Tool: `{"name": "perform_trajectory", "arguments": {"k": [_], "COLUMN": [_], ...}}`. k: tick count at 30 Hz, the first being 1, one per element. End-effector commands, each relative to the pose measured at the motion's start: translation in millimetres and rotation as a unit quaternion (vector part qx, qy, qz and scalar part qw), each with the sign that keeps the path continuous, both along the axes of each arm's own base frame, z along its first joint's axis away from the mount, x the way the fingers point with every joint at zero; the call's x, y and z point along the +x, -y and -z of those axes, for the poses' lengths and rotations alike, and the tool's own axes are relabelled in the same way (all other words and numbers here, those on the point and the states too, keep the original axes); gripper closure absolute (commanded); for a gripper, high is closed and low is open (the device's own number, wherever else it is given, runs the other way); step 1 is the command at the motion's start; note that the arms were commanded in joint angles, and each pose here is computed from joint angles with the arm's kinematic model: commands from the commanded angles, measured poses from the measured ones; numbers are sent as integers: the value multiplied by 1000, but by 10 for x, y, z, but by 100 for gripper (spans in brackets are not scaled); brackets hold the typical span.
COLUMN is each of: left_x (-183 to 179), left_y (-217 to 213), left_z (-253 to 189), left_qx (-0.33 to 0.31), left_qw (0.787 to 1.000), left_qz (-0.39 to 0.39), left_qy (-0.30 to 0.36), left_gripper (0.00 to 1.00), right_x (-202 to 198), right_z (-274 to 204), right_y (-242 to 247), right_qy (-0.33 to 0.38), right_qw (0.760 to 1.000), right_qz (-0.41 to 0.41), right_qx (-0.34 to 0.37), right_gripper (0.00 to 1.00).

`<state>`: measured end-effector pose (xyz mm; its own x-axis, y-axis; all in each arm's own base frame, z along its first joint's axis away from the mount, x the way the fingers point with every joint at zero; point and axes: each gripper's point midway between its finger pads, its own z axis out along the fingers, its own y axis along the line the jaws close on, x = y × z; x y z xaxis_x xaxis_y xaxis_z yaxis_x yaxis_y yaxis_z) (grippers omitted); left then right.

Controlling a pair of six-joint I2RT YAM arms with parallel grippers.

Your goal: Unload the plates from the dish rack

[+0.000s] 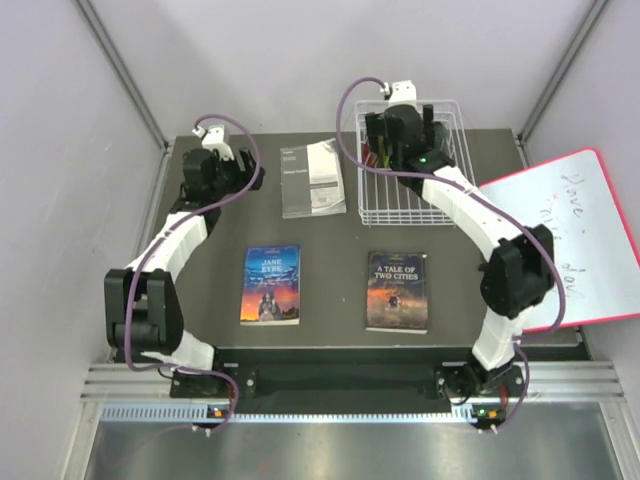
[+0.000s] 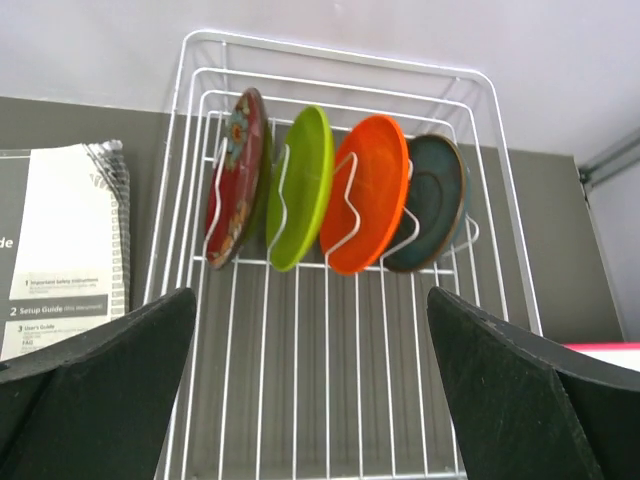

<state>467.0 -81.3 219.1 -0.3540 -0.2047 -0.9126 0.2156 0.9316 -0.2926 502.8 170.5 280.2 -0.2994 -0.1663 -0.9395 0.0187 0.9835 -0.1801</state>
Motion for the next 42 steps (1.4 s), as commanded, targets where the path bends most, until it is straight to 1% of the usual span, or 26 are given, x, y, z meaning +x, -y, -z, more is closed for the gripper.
{"name": "perform_trajectory", "arguments": {"k": [1, 2, 3, 4, 5, 7, 8, 9, 14, 16, 18, 19, 20, 21, 22, 24, 26, 28, 32, 33, 35, 39, 42], "left_x": [211, 234, 273, 291, 307, 344, 356, 384, 435, 454, 452, 444, 444, 434, 425, 397, 361, 316, 235, 220, 200, 179, 178], "left_y": [21, 23, 22, 28, 25, 35, 30, 29, 42, 70, 119, 150, 164, 210, 223, 290, 304, 337, 388, 389, 393, 414, 406], "left_z": [-285, -303, -277, -277, -251, -201, -174, -157, -40, 37, 103, 128, 139, 176, 206, 231, 281, 313, 352, 333, 370, 425, 473], "left_qx": [-18, -21, -23, -29, -30, -33, -34, -35, -50, -63, -68, -72, -73, -73, -72, -70, -64, -58, -63, -65, -66, -67, -63], "left_qw": [999, 999, 998, 998, 998, 998, 998, 998, 997, 997, 997, 996, 996, 997, 997, 997, 998, 998, 998, 998, 998, 998, 998], "left_qz": [-8, -9, -11, -12, -14, -15, -18, -20, -30, -32, -26, -23, -21, -17, -16, -9, -10, -8, 4, 4, 5, 11, 10], "left_qy": [47, 50, 51, 54, 53, 53, 52, 55, 50, 44, 39, 37, 36, 31, 29, 26, 23, 24, 21, 24, 22, 13, 7], "left_gripper": [17, 16, 18, 19, 19, 15, 15, 15, 15, 16, 17, 17, 17, 17, 18, 18, 18, 18, 17, 17, 17, 18, 18], "right_x": [207, 248, 296, 395, 468, 594, 633, 673, 760, 796, 834, 871, 894, 941, 983, 1043, 1116, 1168, 1275, 1303, 1348, 1386, 1399], "right_z": [-172, -135, -223, -75, -293, -126, -242, -186, -253, -194, -105, -58, -65, 65, 118, 267, 360, 471, 487, 549, 575, 729, 819], "right_y": [-263, -279, -286, -326, -357, -409, -438, -476, -471, -482, -532, -505, -481, -479, -432, -441, -387, -380, -343, -338, -304, -281, -310], "right_qy": [14, 14, 17, 3, 23, 5, 18, 15, 39, 35, 27, 25, 23, 12, 8, -5, -9, -14, 1, -4, -10, -22, -26], "right_qw": [999, 999, 999, 999, 999, 999, 999, 999, 999, 999, 999, 999, 999, 999, 999, 998, 997, 997, 998, 998, 997, 996, 996], "right_qz": [-40, -40, -39, -35, -30, -27, -25, -30, -13, -15, -32, -27, -23, -24, -17, -25, -24, -29, -32, -34, -36, -40, -45], "right_qx": [-12, -17, -25, -30, -17, -26, -19, -18, 11, 14, 17, 17, 22, 19, 32, 53, 69, 74, 60, 59, 71, 79, 77], "right_gripper": [0, 0, 0, 0, 0, 0, 0, 0, 0, 1, 6, 7, 3, 2, 7, 8, 14, 15, 16, 16, 19, 21, 27]}}
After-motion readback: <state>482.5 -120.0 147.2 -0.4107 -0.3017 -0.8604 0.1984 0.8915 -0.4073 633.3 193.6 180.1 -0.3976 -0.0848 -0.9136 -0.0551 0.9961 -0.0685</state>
